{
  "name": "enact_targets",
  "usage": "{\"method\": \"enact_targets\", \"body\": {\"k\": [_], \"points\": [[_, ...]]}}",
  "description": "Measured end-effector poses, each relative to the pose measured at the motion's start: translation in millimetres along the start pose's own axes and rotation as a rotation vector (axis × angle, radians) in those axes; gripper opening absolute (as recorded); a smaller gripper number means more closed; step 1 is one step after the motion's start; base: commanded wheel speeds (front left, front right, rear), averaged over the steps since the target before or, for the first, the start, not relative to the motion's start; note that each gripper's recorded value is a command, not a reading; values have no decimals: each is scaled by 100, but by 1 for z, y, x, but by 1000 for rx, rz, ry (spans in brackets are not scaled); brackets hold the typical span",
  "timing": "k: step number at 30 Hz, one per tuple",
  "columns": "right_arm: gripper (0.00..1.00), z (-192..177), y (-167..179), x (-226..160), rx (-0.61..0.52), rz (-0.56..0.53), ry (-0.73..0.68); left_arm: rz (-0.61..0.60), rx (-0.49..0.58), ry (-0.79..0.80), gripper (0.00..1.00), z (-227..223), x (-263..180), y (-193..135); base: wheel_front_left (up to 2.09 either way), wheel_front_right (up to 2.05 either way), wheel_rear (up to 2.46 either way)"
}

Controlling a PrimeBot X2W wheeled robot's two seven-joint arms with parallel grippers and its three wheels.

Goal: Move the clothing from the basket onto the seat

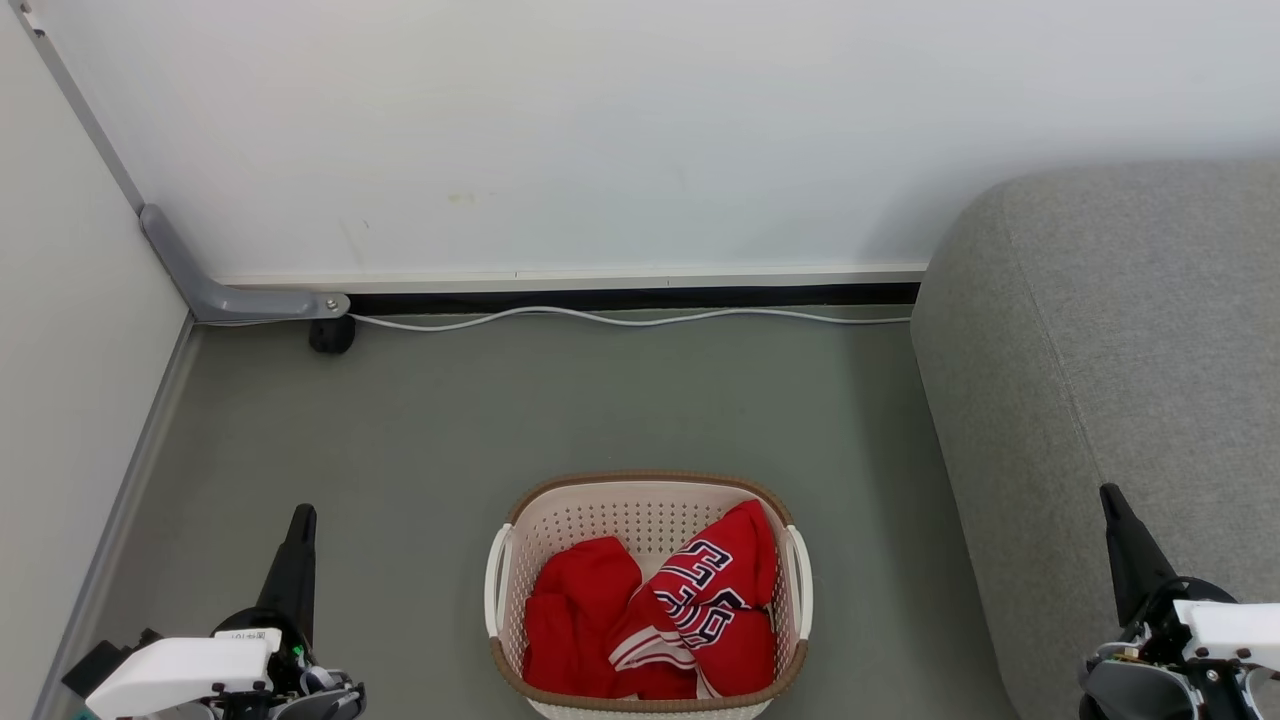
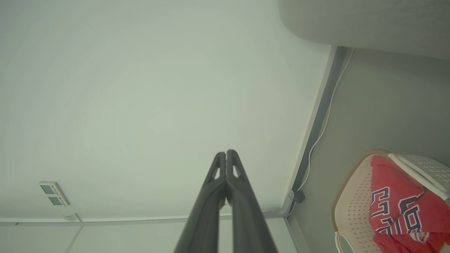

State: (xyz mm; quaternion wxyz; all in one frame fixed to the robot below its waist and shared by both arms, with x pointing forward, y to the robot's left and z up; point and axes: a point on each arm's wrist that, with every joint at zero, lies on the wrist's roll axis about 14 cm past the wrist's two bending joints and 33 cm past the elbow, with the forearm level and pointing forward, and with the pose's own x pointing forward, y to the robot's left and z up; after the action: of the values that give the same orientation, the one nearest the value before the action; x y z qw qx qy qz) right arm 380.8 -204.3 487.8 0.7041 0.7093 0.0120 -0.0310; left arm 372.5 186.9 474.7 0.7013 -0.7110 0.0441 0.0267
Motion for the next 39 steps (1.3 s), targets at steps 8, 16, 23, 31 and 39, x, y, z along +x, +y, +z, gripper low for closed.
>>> {"method": "enact_targets", "body": {"k": [8,16,23,31,39], "points": [[0,0,0,0,0,0,0,0,0,0,0,0,0,0,0,0,0],[0,0,0,0,0,0,0,0,0,0,0,0,0,0,0,0,0],[0,0,0,0,0,0,0,0,0,0,0,0,0,0,0,0,0],[0,0,0,0,0,0,0,0,0,0,0,0,0,0,0,0,0],[0,0,0,0,0,0,0,0,0,0,0,0,0,0,0,0,0]]}}
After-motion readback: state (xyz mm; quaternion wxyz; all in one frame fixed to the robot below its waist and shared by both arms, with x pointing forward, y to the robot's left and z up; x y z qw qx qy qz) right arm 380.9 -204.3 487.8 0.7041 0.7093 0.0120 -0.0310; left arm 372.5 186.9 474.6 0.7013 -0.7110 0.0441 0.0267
